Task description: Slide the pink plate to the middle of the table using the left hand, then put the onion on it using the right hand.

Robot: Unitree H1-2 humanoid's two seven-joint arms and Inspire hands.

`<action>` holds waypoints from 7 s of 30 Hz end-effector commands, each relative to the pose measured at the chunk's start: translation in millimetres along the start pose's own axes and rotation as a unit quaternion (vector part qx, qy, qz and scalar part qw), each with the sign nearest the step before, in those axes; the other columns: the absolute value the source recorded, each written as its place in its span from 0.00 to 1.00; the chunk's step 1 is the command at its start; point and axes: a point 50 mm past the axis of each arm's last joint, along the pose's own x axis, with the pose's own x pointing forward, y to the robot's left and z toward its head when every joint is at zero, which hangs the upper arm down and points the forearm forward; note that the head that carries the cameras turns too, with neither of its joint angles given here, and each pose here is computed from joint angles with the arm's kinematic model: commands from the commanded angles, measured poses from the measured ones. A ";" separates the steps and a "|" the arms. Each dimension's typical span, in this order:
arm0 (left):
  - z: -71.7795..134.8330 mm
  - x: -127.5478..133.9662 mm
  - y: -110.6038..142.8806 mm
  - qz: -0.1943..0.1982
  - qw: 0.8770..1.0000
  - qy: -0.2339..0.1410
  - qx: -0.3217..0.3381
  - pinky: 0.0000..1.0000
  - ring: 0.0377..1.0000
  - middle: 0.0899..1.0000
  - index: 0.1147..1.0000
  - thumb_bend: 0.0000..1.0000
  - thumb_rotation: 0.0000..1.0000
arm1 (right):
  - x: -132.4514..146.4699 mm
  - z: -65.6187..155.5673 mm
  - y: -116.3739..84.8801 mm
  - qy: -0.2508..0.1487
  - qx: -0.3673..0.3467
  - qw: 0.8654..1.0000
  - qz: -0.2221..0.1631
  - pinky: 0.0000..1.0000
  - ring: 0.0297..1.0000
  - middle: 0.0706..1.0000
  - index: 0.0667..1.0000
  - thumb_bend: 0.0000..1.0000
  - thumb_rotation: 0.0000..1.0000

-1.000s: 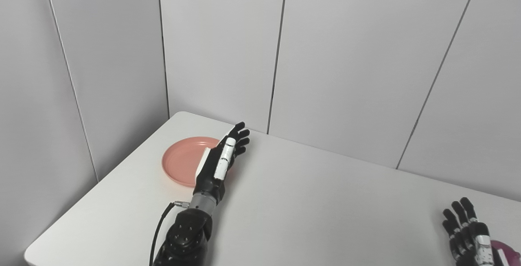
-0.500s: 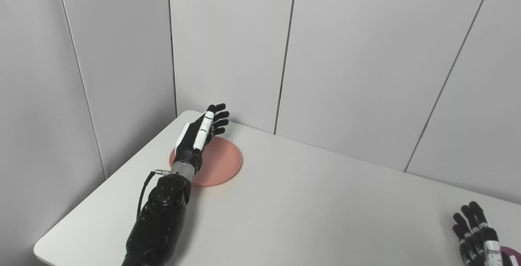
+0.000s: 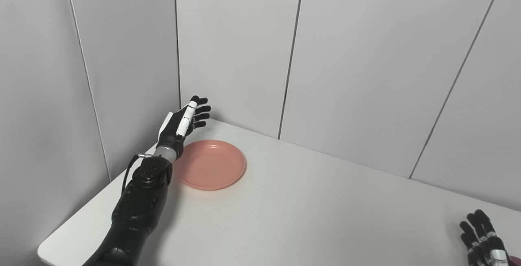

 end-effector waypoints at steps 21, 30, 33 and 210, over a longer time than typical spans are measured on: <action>32.9 37.1 40.3 0.009 0.999 -0.040 0.029 0.82 0.81 0.78 0.76 0.50 1.00 | -36.2 -38.8 -2.1 0.049 0.024 0.998 -0.026 1.00 0.95 0.94 0.94 0.55 0.78; 19.1 33.8 47.5 0.023 0.998 -0.019 0.063 0.84 0.82 0.80 0.78 0.52 1.00 | -38.1 -39.2 -1.5 0.047 0.024 0.998 -0.027 0.99 0.94 0.93 0.93 0.56 0.78; 17.5 32.4 49.7 0.029 0.997 -0.015 0.067 0.83 0.82 0.80 0.78 0.53 1.00 | -38.5 -38.6 -1.4 0.048 0.024 0.998 -0.026 1.00 0.94 0.93 0.93 0.56 0.78; -28.3 -138.6 -289.1 -0.130 0.980 0.055 -0.138 0.93 0.92 0.90 0.90 0.48 1.00 | -24.2 8.7 91.3 0.035 0.026 0.998 -0.053 0.94 0.88 0.88 0.88 0.53 0.67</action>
